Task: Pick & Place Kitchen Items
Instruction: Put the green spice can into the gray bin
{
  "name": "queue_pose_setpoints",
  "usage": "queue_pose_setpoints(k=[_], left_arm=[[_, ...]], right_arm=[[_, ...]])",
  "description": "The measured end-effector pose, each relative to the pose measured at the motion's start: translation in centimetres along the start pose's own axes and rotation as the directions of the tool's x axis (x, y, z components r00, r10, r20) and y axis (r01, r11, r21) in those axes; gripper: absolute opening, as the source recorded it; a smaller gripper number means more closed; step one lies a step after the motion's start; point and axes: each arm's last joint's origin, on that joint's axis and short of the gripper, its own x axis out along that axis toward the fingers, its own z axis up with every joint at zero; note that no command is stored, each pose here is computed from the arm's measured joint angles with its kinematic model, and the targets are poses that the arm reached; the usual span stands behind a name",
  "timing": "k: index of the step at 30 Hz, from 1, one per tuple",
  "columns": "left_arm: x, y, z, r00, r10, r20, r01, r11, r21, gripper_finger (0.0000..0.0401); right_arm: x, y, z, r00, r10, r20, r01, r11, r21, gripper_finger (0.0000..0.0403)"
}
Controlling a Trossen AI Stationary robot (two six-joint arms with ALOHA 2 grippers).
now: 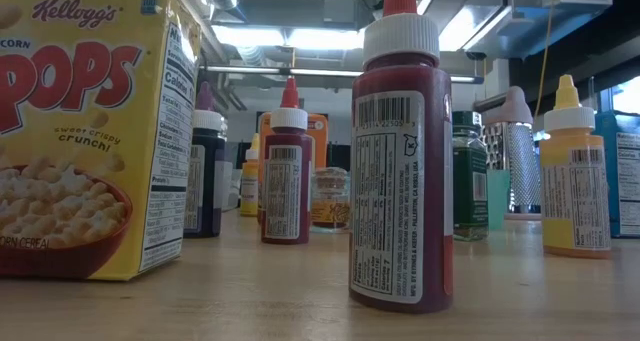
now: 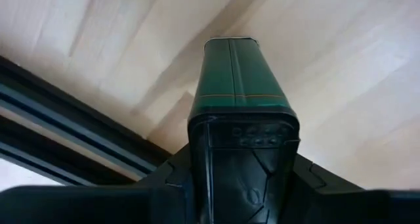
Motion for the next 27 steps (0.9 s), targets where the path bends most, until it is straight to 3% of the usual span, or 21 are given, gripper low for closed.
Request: queue_pose_setpoints(k=[8, 15, 22, 27], left_arm=[[-3.3, -0.1, -3.1, 0.999, -0.033, 0.043, 0.035, 0.998, -0.051, 0.0128], [-10.0, -0.2, -5.2, 0.99, 0.047, 0.135, -0.038, 0.997, -0.065, 0.0125], [-18.2, 0.0, -4.6, 0.903, 0.091, 0.42, -0.096, 0.995, -0.011, 0.0124], [-22.4, 1.0, -2.1, 0.854, 0.123, 0.506, -0.17, 0.984, 0.048, 0.0124]], right_arm=[[0.0, 0.0, 0.0, 1.0, 0.003, 0.0, -0.003, 1.0, -0.007, 0.0245], [0.0, 0.0, 0.0, 1.0, 0.005, -0.001, -0.005, 1.0, -0.009, 0.0245], [0.0, 0.0, 0.0, 1.0, 0.005, -0.003, -0.005, 1.0, -0.012, 0.0245], [0.0, 0.0, -0.1, 1.0, 0.005, -0.006, -0.005, 1.0, -0.012, 0.0245]])
